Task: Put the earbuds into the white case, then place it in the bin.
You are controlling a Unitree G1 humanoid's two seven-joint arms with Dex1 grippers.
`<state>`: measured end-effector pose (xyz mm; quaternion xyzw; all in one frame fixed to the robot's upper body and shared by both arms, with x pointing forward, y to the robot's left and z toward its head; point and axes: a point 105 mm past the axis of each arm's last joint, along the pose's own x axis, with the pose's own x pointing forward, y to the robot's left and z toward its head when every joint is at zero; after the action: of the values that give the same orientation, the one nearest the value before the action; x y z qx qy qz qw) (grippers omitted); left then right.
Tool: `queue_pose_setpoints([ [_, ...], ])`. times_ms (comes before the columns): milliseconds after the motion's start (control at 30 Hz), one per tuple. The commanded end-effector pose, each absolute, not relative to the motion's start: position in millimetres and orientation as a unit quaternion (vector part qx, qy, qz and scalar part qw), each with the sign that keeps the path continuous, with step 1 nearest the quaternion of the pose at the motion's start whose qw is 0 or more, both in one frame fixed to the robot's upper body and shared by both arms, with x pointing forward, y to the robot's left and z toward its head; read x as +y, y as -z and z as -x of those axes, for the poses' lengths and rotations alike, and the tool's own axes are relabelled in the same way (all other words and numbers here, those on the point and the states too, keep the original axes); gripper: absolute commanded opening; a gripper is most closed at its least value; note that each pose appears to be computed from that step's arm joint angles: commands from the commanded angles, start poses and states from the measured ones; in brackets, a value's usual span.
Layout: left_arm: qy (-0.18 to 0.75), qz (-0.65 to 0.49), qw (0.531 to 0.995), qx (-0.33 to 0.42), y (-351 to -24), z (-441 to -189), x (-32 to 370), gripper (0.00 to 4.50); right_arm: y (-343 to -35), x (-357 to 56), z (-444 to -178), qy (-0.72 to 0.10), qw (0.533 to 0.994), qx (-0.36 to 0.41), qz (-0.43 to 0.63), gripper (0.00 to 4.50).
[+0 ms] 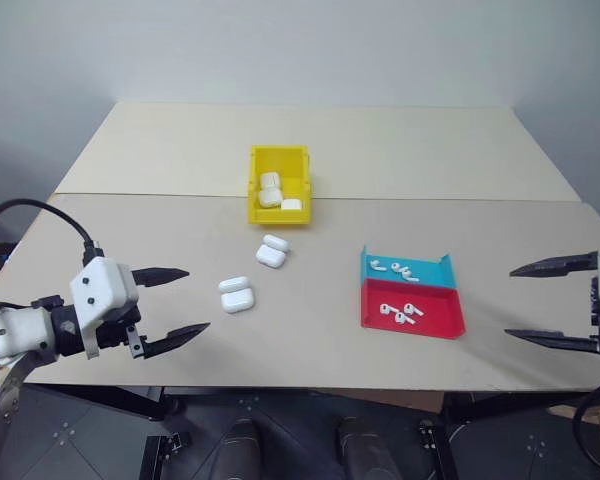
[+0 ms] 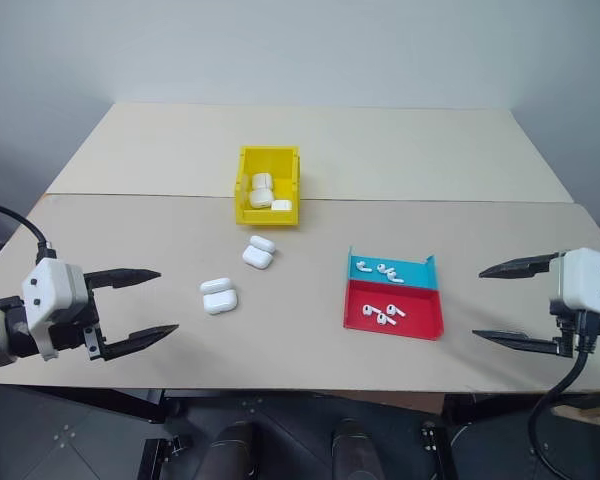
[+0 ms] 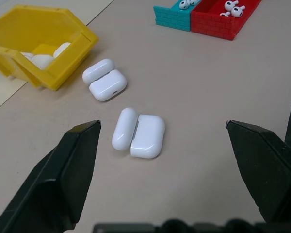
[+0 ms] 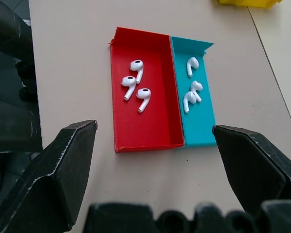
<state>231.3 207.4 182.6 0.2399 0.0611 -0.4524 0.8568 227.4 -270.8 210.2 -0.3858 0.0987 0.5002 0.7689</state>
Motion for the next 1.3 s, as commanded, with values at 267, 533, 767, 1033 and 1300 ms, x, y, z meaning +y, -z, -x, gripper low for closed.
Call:
queue_pose_setpoints([
  [267, 0.423, -0.242, 0.872, 0.047, -192.8, -233.5, 206.9, 4.50, -221.9, -270.3, -229.3, -0.488, 0.774, 0.080, 0.395, 4.43],
  [533, 0.390, -0.217, 0.894, 0.049, -200.4, -235.3, 194.8, 4.50, -222.1, -272.3, -233.7, -0.485, 0.778, 0.082, 0.391, 4.43],
  [767, 0.510, -0.152, 0.842, 0.090, -178.2, -188.6, 141.0, 4.50, -218.0, -268.7, -232.6, -0.488, 0.785, 0.092, 0.370, 4.43],
  [1033, 0.519, -0.134, 0.834, 0.135, -146.7, -213.4, 107.4, 4.50, -215.5, -266.4, -231.5, -0.475, 0.795, 0.103, 0.363, 4.43],
  [1300, 0.453, -0.163, 0.852, 0.205, -119.9, -246.1, 108.7, 4.50, -218.4, -269.0, -221.7, -0.449, 0.810, 0.109, 0.360, 4.43],
])
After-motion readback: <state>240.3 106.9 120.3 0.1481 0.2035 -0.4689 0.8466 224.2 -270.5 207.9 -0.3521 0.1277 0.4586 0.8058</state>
